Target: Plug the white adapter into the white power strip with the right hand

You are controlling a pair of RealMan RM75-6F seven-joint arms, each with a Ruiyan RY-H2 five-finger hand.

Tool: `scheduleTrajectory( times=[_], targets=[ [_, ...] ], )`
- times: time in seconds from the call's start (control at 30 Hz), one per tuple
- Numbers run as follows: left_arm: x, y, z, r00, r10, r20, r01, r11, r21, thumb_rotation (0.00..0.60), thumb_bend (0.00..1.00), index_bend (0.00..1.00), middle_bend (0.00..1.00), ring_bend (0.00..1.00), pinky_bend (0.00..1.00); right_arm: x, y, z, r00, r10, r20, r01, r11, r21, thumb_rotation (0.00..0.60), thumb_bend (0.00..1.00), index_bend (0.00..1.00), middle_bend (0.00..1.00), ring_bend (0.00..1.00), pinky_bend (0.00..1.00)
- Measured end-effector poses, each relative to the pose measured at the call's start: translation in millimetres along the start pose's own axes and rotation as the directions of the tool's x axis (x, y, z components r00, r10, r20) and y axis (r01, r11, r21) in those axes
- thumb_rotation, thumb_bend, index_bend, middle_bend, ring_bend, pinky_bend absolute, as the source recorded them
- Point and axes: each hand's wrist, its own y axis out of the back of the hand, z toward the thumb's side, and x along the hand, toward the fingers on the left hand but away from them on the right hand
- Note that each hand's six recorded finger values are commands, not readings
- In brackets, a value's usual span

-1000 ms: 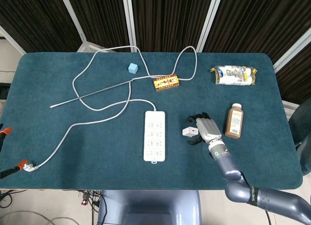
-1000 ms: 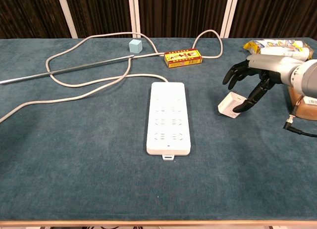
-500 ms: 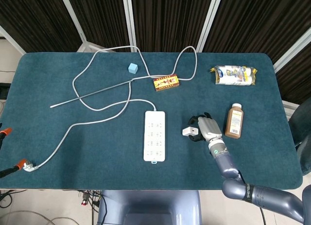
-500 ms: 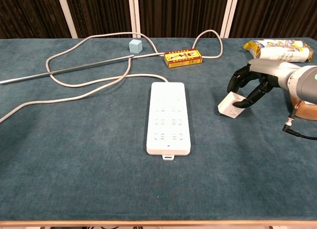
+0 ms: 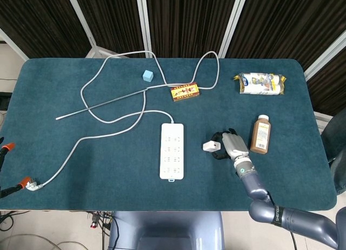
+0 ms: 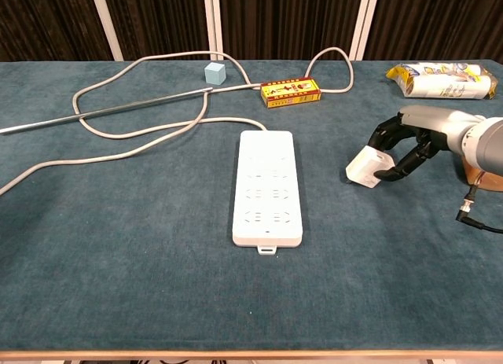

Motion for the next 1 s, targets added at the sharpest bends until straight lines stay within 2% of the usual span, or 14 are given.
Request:
scheduleTrajectory(
  times=[0.37,0.63,1.0],
  targets=[
    [2,-2,-1,1.000,-0.018,-0.007,0.018,1.000,0.007,0.600,0.09,0.19,0.02,0.00,0.00,-8,-4,3,1.000,-0.004,-0.001,0.004,1.000,-0.013,0.600,0.39,0.42,0.39,0.22,0.01],
    [2,-3,-1,1.000,-0.023,-0.010,0.024,1.000,0.009,0.600,0.09,0.19,0.01,0.00,0.00,-9,-6,8,1.000,-0.015,-0.014,0.015,0.999,-0.038,0.600,0.47,0.47,0.44,0.25,0.01],
    [2,-5,-1,0.999,-0.036,-0.013,0.036,0.999,0.013,0.600,0.09,0.19,0.01,0.00,0.00,-11,-12,10,1.000,0.010,-0.026,-0.011,0.999,-0.049,0.600,0.52,0.51,0.47,0.28,0.01]
  ],
)
